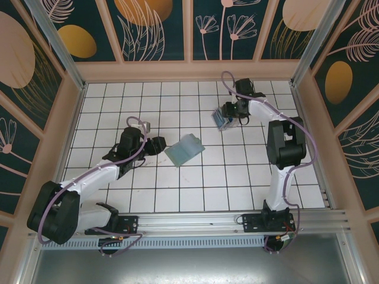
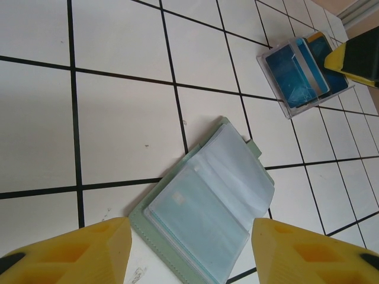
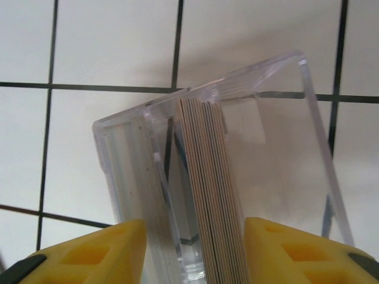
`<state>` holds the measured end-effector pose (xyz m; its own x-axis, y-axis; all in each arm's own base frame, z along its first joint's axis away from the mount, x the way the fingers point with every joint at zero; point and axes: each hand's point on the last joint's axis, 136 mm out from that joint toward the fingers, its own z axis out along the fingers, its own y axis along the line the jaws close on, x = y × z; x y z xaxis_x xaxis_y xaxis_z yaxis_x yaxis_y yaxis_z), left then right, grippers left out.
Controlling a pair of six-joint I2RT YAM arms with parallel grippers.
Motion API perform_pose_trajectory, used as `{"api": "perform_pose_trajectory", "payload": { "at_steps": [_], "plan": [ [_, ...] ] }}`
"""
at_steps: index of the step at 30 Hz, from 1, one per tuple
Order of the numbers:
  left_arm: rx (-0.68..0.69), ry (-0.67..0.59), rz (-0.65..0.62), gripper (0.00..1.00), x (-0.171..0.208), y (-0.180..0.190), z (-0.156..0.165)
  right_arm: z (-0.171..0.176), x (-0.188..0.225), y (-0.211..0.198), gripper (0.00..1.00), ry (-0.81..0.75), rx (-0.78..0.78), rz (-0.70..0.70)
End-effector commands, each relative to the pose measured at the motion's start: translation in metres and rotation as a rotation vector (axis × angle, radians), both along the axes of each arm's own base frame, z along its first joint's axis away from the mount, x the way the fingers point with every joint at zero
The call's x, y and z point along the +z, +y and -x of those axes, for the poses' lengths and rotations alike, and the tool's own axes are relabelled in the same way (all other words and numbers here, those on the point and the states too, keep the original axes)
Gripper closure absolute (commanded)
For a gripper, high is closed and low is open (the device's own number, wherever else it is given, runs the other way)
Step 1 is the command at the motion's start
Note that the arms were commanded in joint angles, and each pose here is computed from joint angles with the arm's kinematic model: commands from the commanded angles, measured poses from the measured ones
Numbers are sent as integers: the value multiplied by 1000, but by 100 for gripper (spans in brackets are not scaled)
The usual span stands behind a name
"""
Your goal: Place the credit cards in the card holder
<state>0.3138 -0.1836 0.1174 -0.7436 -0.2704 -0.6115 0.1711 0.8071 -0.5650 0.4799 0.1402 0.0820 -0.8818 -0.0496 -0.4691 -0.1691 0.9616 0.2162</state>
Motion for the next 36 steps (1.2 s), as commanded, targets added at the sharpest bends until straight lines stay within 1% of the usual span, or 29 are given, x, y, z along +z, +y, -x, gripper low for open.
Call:
{"api": "perform_pose_trajectory", "payload": {
  "at_steps": [1, 6, 13, 16, 19, 23, 27, 32, 36],
  "plan": [
    [0, -4, -19, 43, -1, 4, 2, 4, 15, 10, 55, 0, 49, -62],
    [8, -5, -39, 43, -1, 7, 0, 4, 24, 13, 57, -16, 55, -76],
    [12, -4, -34, 42, -1, 7, 1, 9, 13, 21, 58, 29, 81, -119],
    [13, -6, -28, 43, -3, 7, 2, 11, 13, 23, 59, 32, 85, -133],
    [16, 4, -28, 43, -4, 7, 2, 11, 24, 25, 62, 10, 89, -153],
    [21, 10, -42, 42, -9, 10, 4, 10, 41, 25, 62, -28, 91, -170],
    [15, 19, -46, 41, -10, 10, 6, 9, 42, 21, 63, -24, 80, -175],
    [24, 19, -50, 41, -12, 12, 6, 10, 36, 20, 67, -15, 77, -185],
    [24, 17, -46, 41, -13, 11, 6, 9, 32, 18, 75, -11, 69, -171]
  ]
}}
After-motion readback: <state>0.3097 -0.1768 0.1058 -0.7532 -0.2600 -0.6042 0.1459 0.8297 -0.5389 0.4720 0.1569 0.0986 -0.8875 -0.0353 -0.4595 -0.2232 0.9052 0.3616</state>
